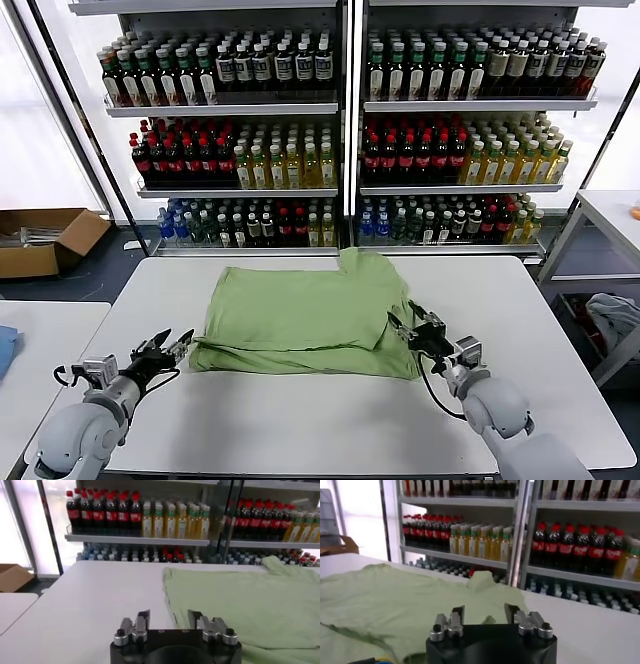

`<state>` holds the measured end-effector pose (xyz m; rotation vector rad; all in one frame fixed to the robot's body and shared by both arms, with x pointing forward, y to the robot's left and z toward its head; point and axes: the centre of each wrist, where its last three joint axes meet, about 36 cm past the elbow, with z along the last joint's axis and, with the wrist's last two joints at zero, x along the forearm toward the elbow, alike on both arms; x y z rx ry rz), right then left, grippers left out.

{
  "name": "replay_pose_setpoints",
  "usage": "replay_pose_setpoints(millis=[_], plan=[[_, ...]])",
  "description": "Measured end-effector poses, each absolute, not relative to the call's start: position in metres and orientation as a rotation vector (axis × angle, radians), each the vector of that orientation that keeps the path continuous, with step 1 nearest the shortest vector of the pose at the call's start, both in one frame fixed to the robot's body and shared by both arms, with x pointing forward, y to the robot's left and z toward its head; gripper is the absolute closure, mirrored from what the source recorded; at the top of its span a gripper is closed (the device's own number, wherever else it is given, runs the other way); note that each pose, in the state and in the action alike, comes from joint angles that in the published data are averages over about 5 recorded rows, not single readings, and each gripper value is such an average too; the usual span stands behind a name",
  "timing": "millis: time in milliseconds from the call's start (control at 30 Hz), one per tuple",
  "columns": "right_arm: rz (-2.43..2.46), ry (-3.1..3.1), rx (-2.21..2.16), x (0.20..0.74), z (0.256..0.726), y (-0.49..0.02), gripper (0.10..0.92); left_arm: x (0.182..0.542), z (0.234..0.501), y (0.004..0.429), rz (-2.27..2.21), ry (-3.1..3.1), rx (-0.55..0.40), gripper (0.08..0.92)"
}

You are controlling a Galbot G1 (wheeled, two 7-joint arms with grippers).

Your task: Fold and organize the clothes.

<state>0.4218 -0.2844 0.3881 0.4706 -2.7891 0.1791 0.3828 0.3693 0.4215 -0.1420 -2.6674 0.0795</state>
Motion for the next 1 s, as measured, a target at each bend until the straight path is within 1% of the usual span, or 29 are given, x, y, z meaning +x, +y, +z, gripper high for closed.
replay_pose_setpoints(millis=[100,233,333,433,567,1000], plan=[[0.171,-2.764,0.441,0.408,0.387,-0.283,0.207,0.374,0.412,0.368,0.089,-2.647,-0.13,0.289],[0.164,-2.728,0.424,0.391,0.384,-0.28,0.2,0.366,0.403,0.363,0.102,-2.624,-0.121,0.199],[0.158,-2.704,0.421,0.381,0.383,-0.277,0.211,0.363,0.398,0.359,0.108,-2.61,-0.121,0.18],[0.153,-2.686,0.422,0.374,0.382,-0.273,0.273,0.363,0.392,0.355,0.115,-2.598,-0.122,0.197],[0.15,-2.665,0.425,0.366,0.381,-0.27,0.394,0.365,0.387,0.352,0.12,-2.586,-0.124,0.294],[0.159,-2.645,0.425,0.359,0.379,-0.27,0.757,0.364,0.379,0.346,0.128,-2.572,-0.136,0.675]])
